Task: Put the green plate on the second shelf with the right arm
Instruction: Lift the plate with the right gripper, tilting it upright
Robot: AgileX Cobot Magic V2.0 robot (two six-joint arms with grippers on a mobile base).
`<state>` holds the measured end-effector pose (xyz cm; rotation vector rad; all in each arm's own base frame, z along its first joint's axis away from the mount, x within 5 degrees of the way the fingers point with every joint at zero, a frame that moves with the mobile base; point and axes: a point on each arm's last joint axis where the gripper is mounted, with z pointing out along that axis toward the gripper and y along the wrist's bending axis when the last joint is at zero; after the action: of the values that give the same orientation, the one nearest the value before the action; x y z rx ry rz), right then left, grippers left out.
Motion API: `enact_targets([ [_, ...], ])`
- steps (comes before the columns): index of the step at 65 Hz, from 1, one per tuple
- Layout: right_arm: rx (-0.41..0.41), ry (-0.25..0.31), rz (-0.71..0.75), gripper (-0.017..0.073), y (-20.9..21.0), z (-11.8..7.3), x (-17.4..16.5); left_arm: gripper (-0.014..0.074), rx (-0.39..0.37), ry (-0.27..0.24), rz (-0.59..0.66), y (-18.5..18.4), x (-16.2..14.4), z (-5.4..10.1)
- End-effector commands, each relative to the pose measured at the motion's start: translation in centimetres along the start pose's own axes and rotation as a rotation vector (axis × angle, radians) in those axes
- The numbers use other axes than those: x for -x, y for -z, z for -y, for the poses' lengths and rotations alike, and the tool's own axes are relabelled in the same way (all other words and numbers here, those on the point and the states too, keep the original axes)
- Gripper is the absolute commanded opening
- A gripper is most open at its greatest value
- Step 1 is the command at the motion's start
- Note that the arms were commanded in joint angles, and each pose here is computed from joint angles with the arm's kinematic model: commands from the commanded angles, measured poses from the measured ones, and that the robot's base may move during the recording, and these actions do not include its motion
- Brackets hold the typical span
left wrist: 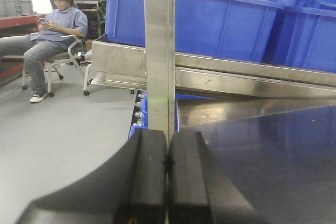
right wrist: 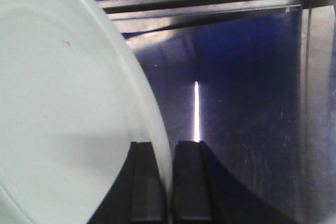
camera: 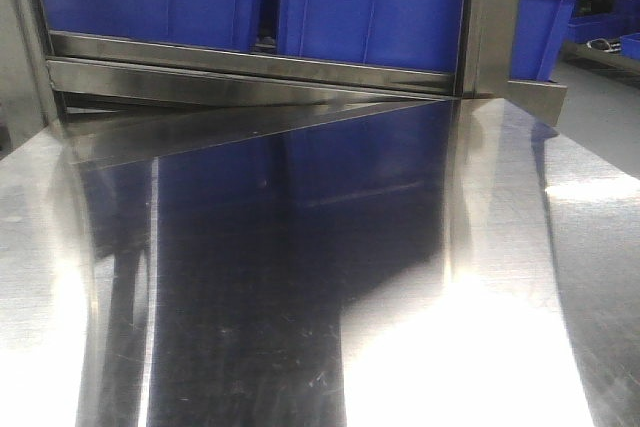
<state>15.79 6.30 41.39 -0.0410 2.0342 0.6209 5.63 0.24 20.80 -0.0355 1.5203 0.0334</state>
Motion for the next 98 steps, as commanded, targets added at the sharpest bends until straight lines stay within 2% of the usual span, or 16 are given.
enact_targets([
  [1, 0.047, 0.011, 0.121, 0.0054, 3.0, -0.9, 0.4, 0.013, 0.005, 0.005, 0.073, 0.1, -0.4, 0.0],
  [8, 0.063, 0.026, 0.087, 0.0054, 5.1, -1.2, -0.9, 0.013, 0.005, 0.005, 0.073, 0.1, -0.4, 0.0],
  [19, 0.085, 0.046, 0.161, 0.0054, 7.6, -1.6, -1.3, 0.013, 0.005, 0.005, 0.073, 0.1, -0.4, 0.0],
  [24, 0.069, 0.068, 0.181, 0.0054, 8.0, -1.5, -1.3, 0.013, 0.005, 0.005, 0.073, 0.1, -0.4, 0.0],
  [28, 0.027, 0.112, 0.188, 0.0054, 8.0, -1.1, -1.2, 0.013, 0.005, 0.005, 0.073, 0.1, -0.4, 0.0],
  [36, -0.075, 0.254, 0.175, 0.0054, 7.4, 0.0, -1.5, 0.013, 0.005, 0.005, 0.073, 0.1, -0.4, 0.0],
  [40, -0.102, 0.291, 0.181, 0.0054, 7.0, 0.4, -1.9, 0.013, 0.005, 0.005, 0.073, 0.1, -0.4, 0.0],
  [45, -0.119, 0.313, 0.247, 0.0054, 6.8, 1.1, -2.6, 0.013, 0.005, 0.005, 0.073, 0.1, -0.4, 0.0],
  [49, -0.128, 0.314, 0.326, 0.0054, 6.6, 1.7, -3.5, 0.013, 0.005, 0.005, 0.073, 0.1, -0.4, 0.0],
  [55, -0.127, 0.319, 0.525, 0.0054, 7.0, 2.6, -5.0, 0.013, 0.005, 0.005, 0.073, 0.1, -0.4, 0.0],
  [65, -0.152, 0.33, 0.794, 0.0054, 6.8, 5.2, -9.8, 0.013, 0.005, 0.005, 0.073, 0.1, -0.4, 0.0],
  [78, -0.208, 0.332, 0.879, 0.0054, 5.6, 7.7, -14.6, 0.013, 0.005, 0.005, 0.073, 0.1, -0.4, 0.0],
  [98, -0.193, 0.338, 1.002, 0.0054, 5.2, 9.2, -18.2, 0.013, 0.005, 0.005, 0.073, 0.1, -0.4, 0.0],
])
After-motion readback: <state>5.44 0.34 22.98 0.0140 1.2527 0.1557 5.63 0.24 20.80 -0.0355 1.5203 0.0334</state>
